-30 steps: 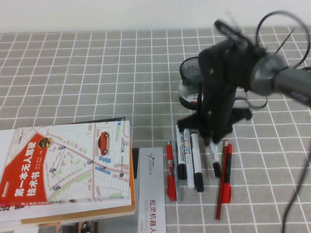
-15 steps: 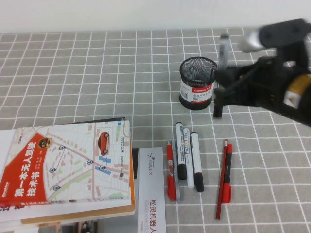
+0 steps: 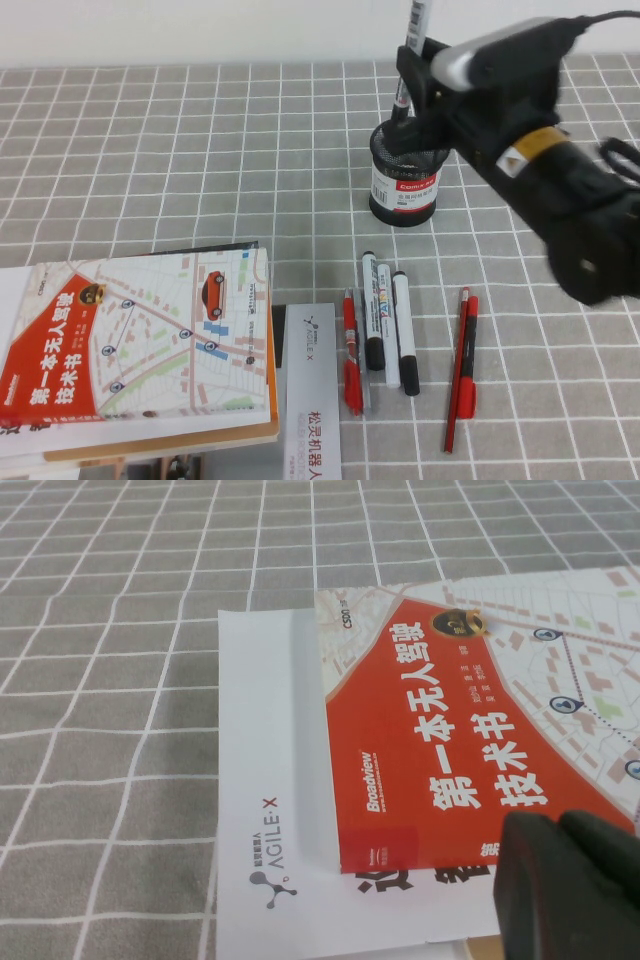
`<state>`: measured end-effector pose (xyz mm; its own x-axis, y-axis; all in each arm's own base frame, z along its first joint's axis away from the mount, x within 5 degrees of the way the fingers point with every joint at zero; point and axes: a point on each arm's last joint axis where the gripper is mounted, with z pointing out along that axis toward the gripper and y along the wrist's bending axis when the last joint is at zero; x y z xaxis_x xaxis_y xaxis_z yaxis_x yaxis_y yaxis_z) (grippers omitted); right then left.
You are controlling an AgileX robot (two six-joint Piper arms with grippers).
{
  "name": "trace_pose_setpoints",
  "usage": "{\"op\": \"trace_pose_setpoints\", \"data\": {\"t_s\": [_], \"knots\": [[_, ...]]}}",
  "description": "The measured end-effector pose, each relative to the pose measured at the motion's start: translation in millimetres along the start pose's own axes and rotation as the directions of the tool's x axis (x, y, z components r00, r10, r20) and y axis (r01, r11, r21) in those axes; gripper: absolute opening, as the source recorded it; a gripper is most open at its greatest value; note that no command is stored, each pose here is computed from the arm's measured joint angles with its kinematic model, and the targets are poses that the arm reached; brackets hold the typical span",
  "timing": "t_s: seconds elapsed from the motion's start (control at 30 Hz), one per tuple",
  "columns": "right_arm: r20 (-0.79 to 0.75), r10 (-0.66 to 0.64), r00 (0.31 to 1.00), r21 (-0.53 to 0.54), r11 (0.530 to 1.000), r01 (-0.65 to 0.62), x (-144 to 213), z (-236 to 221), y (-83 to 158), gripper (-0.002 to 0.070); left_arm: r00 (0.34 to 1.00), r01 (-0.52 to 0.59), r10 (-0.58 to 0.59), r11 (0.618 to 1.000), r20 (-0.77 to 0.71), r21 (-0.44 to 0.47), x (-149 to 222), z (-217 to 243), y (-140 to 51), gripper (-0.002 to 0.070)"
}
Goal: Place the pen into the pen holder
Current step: Place the pen onto the pen holder
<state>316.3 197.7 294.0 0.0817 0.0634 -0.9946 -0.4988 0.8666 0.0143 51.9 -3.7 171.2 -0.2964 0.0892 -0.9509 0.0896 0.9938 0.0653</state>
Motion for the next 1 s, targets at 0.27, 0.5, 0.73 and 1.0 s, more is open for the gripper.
{"op": "trace_pose_setpoints", "data": {"t_s": [0.27, 0.5, 0.73, 1.0], "knots": [[-0.073, -0.013, 0.997, 0.131, 0.991, 0.022, 41, 47, -21, 0.0095, 1.000, -0.005, 0.005, 1.000, 0.000, -0.002, 0, 0, 0.2, -0.0004], [-0.134, 0.004, 0.991, 0.147, 0.989, 0.016, 49, 50, -29, 0.0095, 1.000, -0.005, 0.005, 1.000, 0.000, -0.002, 0, 0, 0.2, -0.0004], [-0.140, -0.005, 0.990, 0.160, 0.987, 0.028, 50, 51, -36, 0.0162, 1.000, -0.005, 0.005, 1.000, 0.000, -0.002, 0, 0, 0.2, -0.0004], [-0.137, 0.030, 0.990, 0.237, 0.972, 0.004, 50, 49, -60, 0.0243, 1.000, 0.000, 0.000, 1.000, 0.000, 0.000, 0, 0, 0.0, -0.0004]]}}
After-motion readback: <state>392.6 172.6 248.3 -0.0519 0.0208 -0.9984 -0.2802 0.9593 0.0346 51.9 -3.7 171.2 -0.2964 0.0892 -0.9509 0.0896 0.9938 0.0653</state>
